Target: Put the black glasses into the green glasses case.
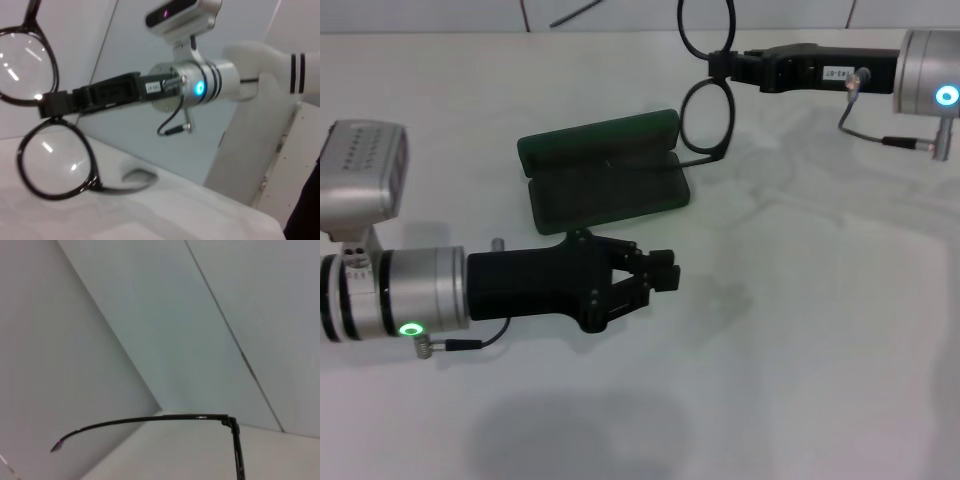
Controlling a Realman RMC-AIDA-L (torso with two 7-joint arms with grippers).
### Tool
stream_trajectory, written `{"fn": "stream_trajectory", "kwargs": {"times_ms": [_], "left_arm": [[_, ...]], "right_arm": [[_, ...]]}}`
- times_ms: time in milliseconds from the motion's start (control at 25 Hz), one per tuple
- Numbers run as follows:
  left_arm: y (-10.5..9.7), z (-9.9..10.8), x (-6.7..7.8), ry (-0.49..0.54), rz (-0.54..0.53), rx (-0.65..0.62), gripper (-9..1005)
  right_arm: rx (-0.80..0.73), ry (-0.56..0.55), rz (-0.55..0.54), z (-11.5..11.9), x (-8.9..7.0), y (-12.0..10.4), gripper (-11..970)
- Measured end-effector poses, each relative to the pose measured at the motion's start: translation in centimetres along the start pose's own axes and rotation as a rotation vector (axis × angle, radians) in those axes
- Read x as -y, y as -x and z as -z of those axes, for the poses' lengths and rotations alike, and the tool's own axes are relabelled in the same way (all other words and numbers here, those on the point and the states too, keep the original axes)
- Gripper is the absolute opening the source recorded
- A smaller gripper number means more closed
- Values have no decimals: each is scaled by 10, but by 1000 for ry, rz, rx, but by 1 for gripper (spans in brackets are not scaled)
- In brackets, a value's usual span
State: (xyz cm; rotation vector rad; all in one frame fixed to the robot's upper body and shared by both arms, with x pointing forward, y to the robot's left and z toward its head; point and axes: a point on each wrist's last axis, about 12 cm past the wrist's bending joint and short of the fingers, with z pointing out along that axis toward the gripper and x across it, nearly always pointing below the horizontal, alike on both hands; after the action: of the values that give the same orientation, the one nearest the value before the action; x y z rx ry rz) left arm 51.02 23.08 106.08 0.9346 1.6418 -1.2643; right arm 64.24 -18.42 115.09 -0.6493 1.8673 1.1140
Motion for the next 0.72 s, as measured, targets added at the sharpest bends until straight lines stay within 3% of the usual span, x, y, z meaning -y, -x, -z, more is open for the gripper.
{"fn": "stream_trajectory", "kwargs": {"times_ms": [160,360,720], "left_arm": [[5,-6,-3,-2,-2,12,276],[9,-9,-5,2,-9,26,76],[9,-8,-8,25,-8,18,-1]], "right_arm": [[41,22,-31,-4,-1,-17,87],[51,45,-30,-5,-3,-29,90],[27,41,-33,-3,-3,-38,95]]}}
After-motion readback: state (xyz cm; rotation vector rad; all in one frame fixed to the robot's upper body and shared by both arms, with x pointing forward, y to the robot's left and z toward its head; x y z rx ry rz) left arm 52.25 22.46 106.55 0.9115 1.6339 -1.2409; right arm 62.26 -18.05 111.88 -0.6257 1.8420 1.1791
